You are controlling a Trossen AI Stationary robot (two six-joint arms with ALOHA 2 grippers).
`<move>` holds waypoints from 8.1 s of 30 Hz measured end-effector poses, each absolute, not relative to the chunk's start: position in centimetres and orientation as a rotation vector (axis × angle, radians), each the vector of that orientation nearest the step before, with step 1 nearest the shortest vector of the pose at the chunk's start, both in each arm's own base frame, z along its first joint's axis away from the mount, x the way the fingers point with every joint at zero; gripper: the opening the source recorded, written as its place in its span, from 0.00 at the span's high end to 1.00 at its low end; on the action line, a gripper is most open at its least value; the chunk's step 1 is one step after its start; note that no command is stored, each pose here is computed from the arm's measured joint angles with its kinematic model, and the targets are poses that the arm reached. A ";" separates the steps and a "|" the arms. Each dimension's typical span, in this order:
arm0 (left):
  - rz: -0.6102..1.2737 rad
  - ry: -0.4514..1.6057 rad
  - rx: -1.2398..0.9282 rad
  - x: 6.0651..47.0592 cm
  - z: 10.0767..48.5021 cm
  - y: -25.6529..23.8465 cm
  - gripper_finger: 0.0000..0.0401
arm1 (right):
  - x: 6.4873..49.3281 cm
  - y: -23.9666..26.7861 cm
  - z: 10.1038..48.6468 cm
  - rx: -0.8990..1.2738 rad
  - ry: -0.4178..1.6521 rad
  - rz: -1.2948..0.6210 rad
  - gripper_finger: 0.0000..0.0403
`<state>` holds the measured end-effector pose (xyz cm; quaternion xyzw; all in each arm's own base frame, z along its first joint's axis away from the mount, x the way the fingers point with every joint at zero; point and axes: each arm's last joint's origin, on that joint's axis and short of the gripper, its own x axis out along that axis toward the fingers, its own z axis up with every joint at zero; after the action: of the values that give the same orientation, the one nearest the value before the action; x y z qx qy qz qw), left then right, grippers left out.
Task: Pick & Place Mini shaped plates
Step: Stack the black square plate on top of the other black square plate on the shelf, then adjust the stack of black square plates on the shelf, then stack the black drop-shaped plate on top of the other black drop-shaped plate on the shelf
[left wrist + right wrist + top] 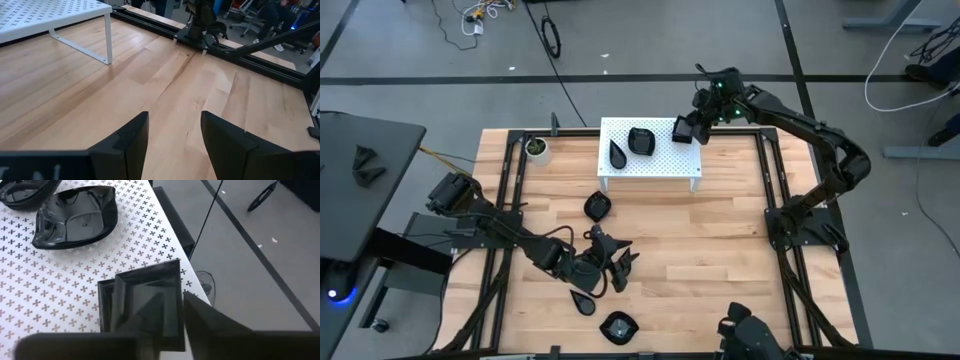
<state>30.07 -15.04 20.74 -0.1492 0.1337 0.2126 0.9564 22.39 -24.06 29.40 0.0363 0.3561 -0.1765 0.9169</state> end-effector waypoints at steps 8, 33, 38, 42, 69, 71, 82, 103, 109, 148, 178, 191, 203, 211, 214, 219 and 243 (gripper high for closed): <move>0.432 0.272 -0.305 30.1 20.7 -15.1 0.54 | 23.0 -24.4 30.2 0.122 0.627 -0.412 0.57; 0.428 0.274 -0.302 30.0 20.7 -15.2 0.54 | 24.8 -24.0 28.4 0.199 0.698 -0.528 0.98; 0.429 0.275 -0.300 30.0 20.6 -15.1 0.54 | 25.0 -23.5 29.5 0.163 0.641 -0.529 0.95; 0.429 0.276 -0.299 30.0 20.6 -15.1 0.54 | 25.6 -21.8 29.8 0.167 0.664 -0.449 0.96; 0.430 0.281 -0.292 30.0 20.6 -15.1 0.54 | 27.9 -17.4 28.4 -0.113 0.877 -0.400 0.62; 0.430 0.281 -0.292 30.0 20.6 -15.1 0.54 | 27.8 -17.3 28.0 -0.111 0.886 -0.396 0.65; 0.430 0.281 -0.292 30.0 20.6 -15.1 0.54 | 27.8 -17.3 27.4 -0.153 0.883 -0.383 0.98; 0.430 0.281 -0.292 30.0 20.6 -15.1 0.54 | 25.8 -15.9 30.3 -0.181 0.829 -0.401 0.97; 0.430 0.281 -0.292 30.0 20.6 -15.1 0.54 | 25.9 -15.9 29.8 -0.198 0.868 -0.378 0.97; 0.430 0.281 -0.293 30.0 20.6 -15.1 0.54 | 23.6 -19.4 27.0 0.153 0.948 -0.644 0.97; 0.419 0.287 -0.295 30.0 20.6 -15.2 0.54 | 24.1 -17.1 28.6 0.248 0.848 -0.669 0.99; 0.418 0.287 -0.295 30.0 20.6 -15.2 0.54 | 24.2 -18.4 27.1 0.313 0.891 -0.683 0.99; 0.418 0.287 -0.294 30.0 20.6 -15.2 0.54 | 25.0 -19.6 27.7 0.262 0.758 -0.702 0.99; 0.409 0.309 -0.282 29.9 20.4 -15.3 0.54 | 25.6 -16.3 29.6 0.085 0.752 -0.746 1.00; 0.384 0.325 -0.274 29.5 20.4 -15.7 0.54 | 25.9 -13.6 30.8 0.001 0.741 -0.741 1.00; 0.357 0.361 -0.258 27.4 21.6 -16.7 0.54 | 27.3 -7.0 31.7 -0.065 0.719 -0.522 1.00; 0.660 0.545 -0.531 27.7 13.2 -16.1 0.54 | 23.6 9.8 19.1 0.317 0.158 0.013 1.00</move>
<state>27.71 -16.06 13.24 -0.2545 0.2610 0.3160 0.8759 23.56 9.83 19.08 0.1576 0.0785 0.0067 0.9844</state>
